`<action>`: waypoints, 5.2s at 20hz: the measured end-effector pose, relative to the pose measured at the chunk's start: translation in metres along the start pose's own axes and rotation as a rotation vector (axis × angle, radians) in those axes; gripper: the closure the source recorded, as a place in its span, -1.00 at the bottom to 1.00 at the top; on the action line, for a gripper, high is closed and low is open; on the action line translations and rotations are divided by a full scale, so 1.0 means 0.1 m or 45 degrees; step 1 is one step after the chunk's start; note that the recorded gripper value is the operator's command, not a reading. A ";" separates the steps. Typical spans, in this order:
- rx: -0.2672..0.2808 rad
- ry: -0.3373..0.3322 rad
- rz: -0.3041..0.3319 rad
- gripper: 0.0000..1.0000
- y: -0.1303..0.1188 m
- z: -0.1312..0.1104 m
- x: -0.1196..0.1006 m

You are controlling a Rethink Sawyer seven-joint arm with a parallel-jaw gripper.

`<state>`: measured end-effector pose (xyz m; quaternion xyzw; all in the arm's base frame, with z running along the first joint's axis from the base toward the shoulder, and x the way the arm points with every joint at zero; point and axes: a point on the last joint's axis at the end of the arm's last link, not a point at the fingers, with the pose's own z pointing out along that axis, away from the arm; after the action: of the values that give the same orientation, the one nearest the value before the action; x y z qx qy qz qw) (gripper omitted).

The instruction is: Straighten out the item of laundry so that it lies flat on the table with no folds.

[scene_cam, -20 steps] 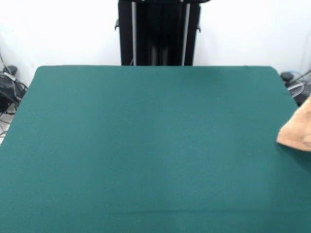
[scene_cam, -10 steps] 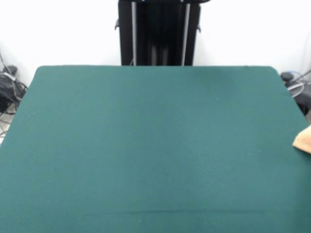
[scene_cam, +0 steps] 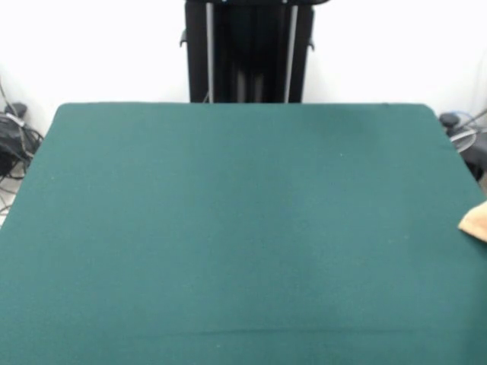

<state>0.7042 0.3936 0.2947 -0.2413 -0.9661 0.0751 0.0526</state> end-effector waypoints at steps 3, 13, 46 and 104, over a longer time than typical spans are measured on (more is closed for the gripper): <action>0.003 0.000 0.005 1.00 0.04 -0.01 0.02; -0.005 -0.003 0.025 1.00 0.10 -0.12 0.09; -0.028 0.012 0.075 1.00 -0.15 -0.28 0.11; -0.383 0.007 0.512 1.00 -2.08 0.75 -0.80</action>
<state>0.6693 0.1654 0.2512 -0.4340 -0.8988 -0.0612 0.0026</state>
